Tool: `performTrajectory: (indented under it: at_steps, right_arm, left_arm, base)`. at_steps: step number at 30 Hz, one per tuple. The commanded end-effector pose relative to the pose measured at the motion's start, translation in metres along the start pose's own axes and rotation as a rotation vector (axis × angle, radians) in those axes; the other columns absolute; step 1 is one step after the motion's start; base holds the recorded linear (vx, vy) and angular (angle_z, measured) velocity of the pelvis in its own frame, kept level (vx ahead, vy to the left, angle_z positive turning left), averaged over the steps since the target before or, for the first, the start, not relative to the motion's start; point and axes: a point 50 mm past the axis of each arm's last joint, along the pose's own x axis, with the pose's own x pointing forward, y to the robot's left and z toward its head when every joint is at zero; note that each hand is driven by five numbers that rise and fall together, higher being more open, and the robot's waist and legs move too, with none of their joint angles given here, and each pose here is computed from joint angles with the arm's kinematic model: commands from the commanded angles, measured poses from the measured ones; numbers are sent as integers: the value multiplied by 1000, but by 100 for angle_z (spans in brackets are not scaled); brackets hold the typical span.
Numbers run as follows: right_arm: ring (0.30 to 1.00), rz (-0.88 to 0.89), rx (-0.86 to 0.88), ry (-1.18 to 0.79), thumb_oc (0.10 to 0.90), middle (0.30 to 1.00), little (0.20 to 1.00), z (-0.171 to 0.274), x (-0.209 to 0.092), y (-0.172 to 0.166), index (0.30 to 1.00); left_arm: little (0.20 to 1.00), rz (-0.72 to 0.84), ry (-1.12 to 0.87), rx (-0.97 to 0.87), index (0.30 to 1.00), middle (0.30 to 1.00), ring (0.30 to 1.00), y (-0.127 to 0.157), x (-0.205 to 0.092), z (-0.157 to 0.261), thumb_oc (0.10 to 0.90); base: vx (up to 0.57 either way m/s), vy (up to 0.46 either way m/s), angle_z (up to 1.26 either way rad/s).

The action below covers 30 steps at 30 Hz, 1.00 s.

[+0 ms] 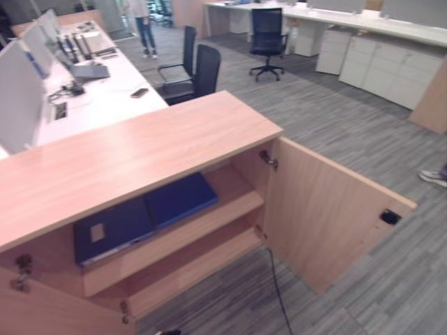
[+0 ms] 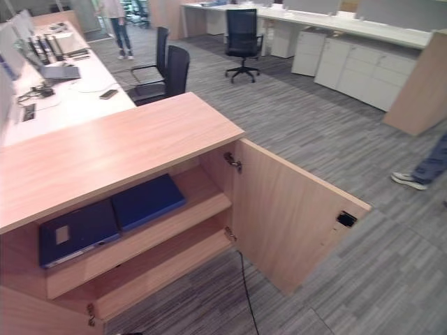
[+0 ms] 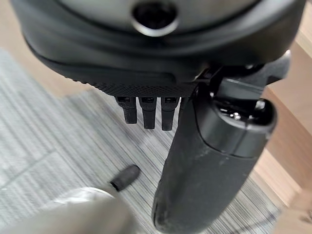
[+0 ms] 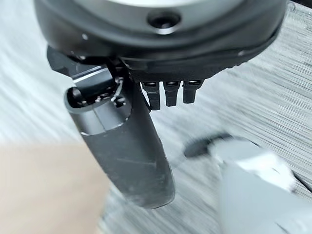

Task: Put the empty folder in the office cabinet

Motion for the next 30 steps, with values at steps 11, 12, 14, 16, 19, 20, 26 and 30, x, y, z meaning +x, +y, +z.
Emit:
performTrajectory:
  at_steps: [11,12,14,16,19,20,26,30]
  right_arm:
    - [900,77,-122,-960,800,900,900,227,-92,25,900]
    - [900,77,-123,-959,800,900,900,227,-93,25,900]
    - [900,146,-170,-1136,800,900,900,247,-126,39,900]
    - [900,201,-188,-1228,800,900,900,255,-145,48,900]
    - [900,250,-191,-1280,800,900,900,259,-157,55,900]
    - [900,288,-196,-1321,800,900,900,263,-166,62,900]
    - [900,464,-195,-1391,800,900,900,269,-190,88,900]
    - [900,835,-165,-1385,800,900,900,254,-214,121,900]
  left_arm:
    - [900,24,42,-98,900,900,900,1,-1,-9,800]
    - [900,24,43,-98,900,900,900,1,-1,-9,800]
    - [900,30,54,-108,900,900,900,2,-1,-13,800]
    - [900,30,56,-111,900,900,900,2,-1,-13,800]
    - [900,27,57,-106,900,900,900,1,-1,-13,800]
    - [900,24,60,-97,900,900,900,1,-1,-15,800]
    - [900,18,79,-83,900,900,900,0,-2,-21,800]
    - [900,9,97,-87,900,900,900,-1,-3,-27,800]
  base:
    - [15,-113,-22]
    - [22,-62,-3]
    - [27,-65,0]
    - [18,-63,1]
    - [9,-20,1]
    - [16,-24,5]
    - [4,-5,0]
    - [0,0,0]
